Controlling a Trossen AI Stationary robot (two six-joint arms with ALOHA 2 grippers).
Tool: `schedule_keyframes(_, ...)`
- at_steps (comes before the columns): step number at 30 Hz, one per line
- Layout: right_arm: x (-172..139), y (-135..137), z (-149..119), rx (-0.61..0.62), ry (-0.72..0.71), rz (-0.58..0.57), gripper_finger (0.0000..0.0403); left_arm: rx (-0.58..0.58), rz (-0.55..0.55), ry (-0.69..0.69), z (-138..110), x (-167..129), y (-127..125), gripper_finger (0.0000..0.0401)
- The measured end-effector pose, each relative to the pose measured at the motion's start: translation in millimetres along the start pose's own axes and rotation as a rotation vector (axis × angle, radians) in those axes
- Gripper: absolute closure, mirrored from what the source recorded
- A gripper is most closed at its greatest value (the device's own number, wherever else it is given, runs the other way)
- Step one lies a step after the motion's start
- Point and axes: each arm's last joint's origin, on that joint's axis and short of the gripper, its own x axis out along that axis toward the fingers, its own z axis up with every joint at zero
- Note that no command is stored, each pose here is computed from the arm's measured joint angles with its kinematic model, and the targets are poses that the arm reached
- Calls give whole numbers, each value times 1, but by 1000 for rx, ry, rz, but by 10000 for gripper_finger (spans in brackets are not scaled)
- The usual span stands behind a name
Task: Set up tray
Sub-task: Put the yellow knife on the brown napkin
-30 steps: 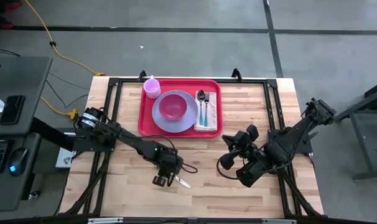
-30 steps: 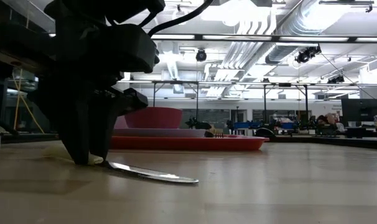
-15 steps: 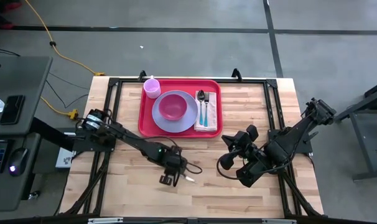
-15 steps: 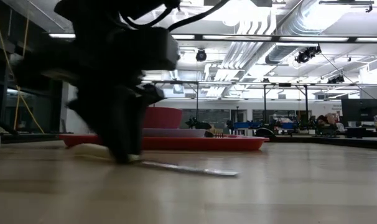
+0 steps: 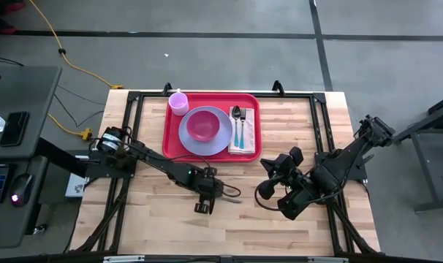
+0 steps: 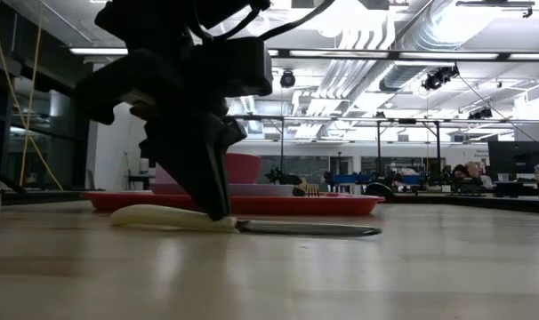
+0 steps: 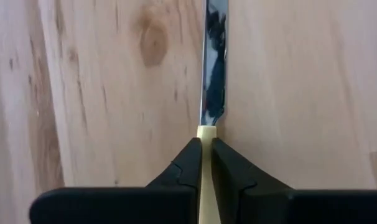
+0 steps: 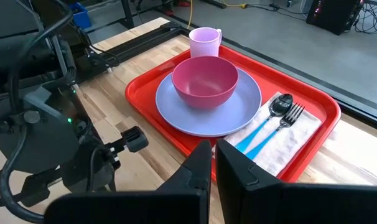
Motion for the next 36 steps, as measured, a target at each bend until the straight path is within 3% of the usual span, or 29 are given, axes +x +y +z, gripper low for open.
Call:
schedule_keyframes(17,0,-1,0,-8,2,-4,402,12,-9,22,-1,-6,0,336)
schedule_keyframes(26,0,-1,-1,-10,6,-4,402,22,0,80,24,-32,-2,335)
schedule_keyframes(30,0,-1,-1,-8,16,0,402,20,11,171,24,-42,-1,334)
schedule_keyframes(36,0,-1,-1,-8,20,2,402,25,19,395,2,-47,1,335)
